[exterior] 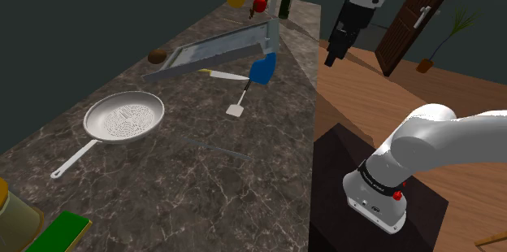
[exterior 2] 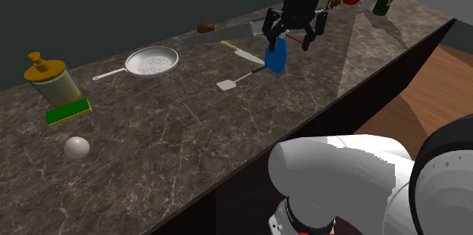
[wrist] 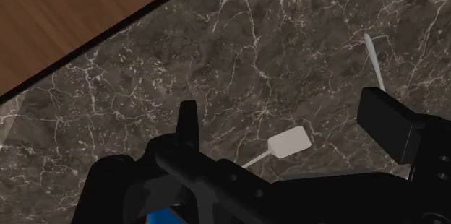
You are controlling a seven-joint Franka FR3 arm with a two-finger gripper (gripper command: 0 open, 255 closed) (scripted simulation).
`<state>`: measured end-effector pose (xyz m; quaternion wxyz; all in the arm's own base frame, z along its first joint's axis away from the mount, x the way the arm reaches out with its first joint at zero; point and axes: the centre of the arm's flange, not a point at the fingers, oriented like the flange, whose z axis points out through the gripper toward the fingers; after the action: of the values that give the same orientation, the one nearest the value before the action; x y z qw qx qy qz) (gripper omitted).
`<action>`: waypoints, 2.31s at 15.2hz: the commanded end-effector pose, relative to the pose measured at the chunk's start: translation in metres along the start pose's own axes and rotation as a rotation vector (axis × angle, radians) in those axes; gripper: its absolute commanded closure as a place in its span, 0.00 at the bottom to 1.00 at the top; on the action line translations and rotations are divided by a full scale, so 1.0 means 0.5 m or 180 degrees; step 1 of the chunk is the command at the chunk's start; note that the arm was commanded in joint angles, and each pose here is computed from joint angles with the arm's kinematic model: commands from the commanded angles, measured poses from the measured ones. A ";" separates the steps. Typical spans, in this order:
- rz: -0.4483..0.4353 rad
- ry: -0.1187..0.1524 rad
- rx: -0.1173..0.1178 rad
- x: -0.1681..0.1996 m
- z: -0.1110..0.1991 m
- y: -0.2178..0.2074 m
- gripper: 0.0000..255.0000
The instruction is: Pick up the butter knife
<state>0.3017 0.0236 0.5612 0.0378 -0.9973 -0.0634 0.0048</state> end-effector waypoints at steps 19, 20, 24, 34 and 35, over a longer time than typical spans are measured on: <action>-0.0809 -0.0114 -0.0150 0.205 0.300 -0.328 0.00; -0.0854 -0.0120 -0.0158 0.213 0.317 -0.347 0.00; -0.1033 -0.0146 -0.0191 0.245 0.387 -0.424 0.00; -0.1461 -0.0206 -0.0270 0.299 0.557 -0.611 0.00; -0.1461 -0.0206 -0.0270 0.299 0.568 -0.611 0.00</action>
<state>0.4086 0.3607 0.3071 -0.0056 -0.9575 -0.2873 0.0253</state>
